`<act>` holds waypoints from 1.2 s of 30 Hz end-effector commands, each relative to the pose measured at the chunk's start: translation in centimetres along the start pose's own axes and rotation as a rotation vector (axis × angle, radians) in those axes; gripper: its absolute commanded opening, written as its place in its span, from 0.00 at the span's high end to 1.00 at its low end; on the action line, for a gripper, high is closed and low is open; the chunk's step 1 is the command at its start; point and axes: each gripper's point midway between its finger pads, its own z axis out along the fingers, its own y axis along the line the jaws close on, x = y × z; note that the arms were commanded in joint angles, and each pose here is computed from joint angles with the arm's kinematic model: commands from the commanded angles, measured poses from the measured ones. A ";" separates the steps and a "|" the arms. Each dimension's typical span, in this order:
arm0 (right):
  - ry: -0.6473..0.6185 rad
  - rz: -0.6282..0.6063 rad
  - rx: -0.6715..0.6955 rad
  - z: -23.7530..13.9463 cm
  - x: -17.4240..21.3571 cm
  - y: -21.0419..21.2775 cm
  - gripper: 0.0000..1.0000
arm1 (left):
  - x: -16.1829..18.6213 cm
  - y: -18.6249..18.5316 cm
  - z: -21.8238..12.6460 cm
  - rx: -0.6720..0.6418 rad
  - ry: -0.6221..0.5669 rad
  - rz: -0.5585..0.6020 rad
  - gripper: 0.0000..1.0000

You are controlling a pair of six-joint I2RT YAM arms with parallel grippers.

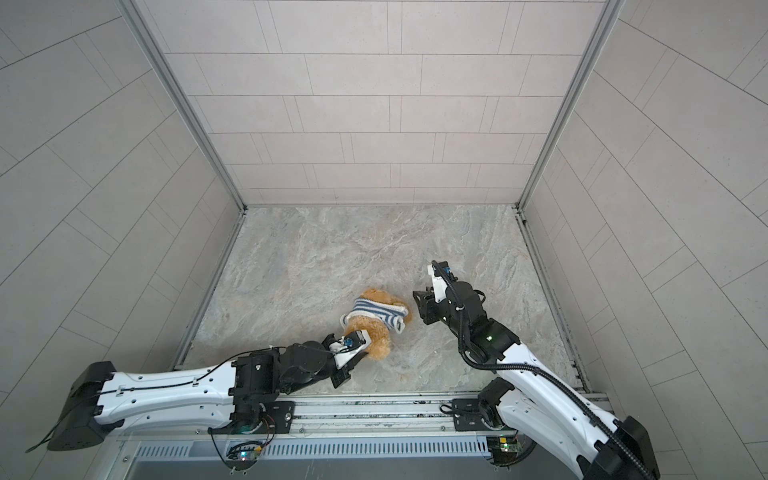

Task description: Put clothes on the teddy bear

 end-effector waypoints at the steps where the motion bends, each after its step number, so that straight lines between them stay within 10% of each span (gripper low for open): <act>1: -0.038 -0.034 -0.051 0.4 -1.9 1.8 0.53 | 3.0 -0.4 0.2 0.014 0.084 -0.049 0.67; 19: -0.014 -0.127 -0.155 2.9 -4.6 6.8 0.53 | 1.8 3.5 -1.1 -0.086 0.075 -0.277 0.53; 36: 0.138 -0.115 -0.242 -1.0 8.8 11.2 0.37 | -1.1 10.6 3.2 -0.152 0.088 -0.360 0.51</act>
